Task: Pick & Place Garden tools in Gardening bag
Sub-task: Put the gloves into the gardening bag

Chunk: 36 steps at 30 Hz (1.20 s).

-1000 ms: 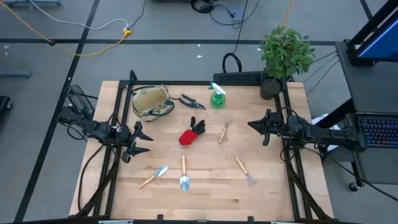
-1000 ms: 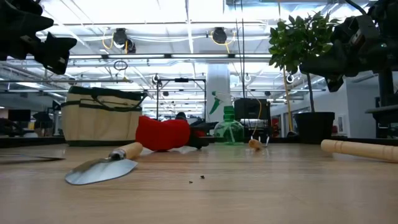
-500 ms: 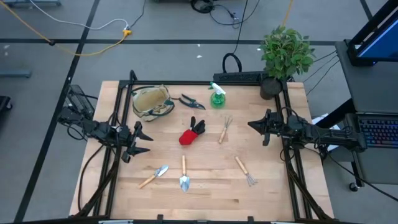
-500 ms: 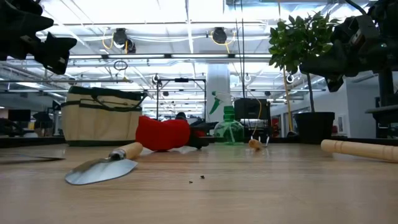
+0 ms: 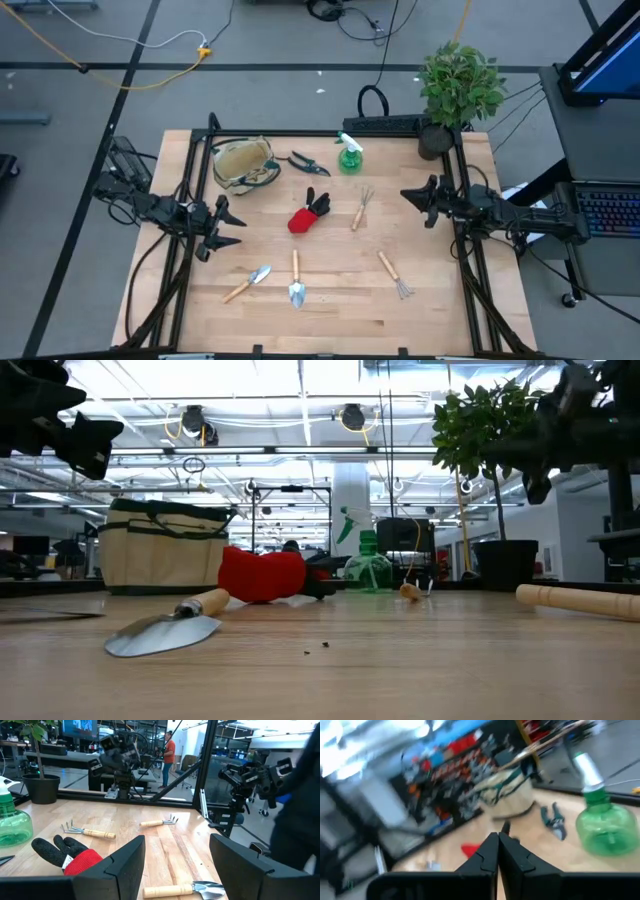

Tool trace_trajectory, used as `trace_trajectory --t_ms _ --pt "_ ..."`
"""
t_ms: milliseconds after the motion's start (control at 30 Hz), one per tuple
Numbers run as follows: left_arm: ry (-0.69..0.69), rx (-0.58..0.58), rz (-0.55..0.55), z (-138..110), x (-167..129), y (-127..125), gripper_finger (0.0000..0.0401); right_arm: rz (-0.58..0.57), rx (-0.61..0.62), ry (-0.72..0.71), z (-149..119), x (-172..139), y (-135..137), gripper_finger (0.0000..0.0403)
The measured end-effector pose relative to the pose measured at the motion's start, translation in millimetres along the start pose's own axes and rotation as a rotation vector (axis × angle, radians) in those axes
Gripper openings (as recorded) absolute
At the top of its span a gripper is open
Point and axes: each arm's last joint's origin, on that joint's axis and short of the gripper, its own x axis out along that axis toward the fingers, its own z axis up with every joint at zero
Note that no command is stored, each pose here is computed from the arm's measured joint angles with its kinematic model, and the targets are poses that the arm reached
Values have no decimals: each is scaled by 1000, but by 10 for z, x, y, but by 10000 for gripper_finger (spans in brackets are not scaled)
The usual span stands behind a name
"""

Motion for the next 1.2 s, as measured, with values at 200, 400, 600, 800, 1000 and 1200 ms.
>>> trace_trajectory --t_ms 200,400,600,800,1000,1200 --pt "-10 41 66 5 -1 20 230 -177 34 -133 50 -6 -44 0" --pt "-37 74 151 26 -3 42 230 -236 43 -199 84 -13 -52 0" --pt "-84 64 162 71 -6 41 230 -230 47 -209 93 -13 -46 0" --pt "-311 -92 304 277 -54 73 230 -230 47 -208 93 -13 -46 0" --pt "-274 -122 301 488 -14 33 230 -231 41 -208 93 -13 -46 0" --pt "-34 -99 427 847 294 -68 230 -231 40 -208 93 -13 -46 0"
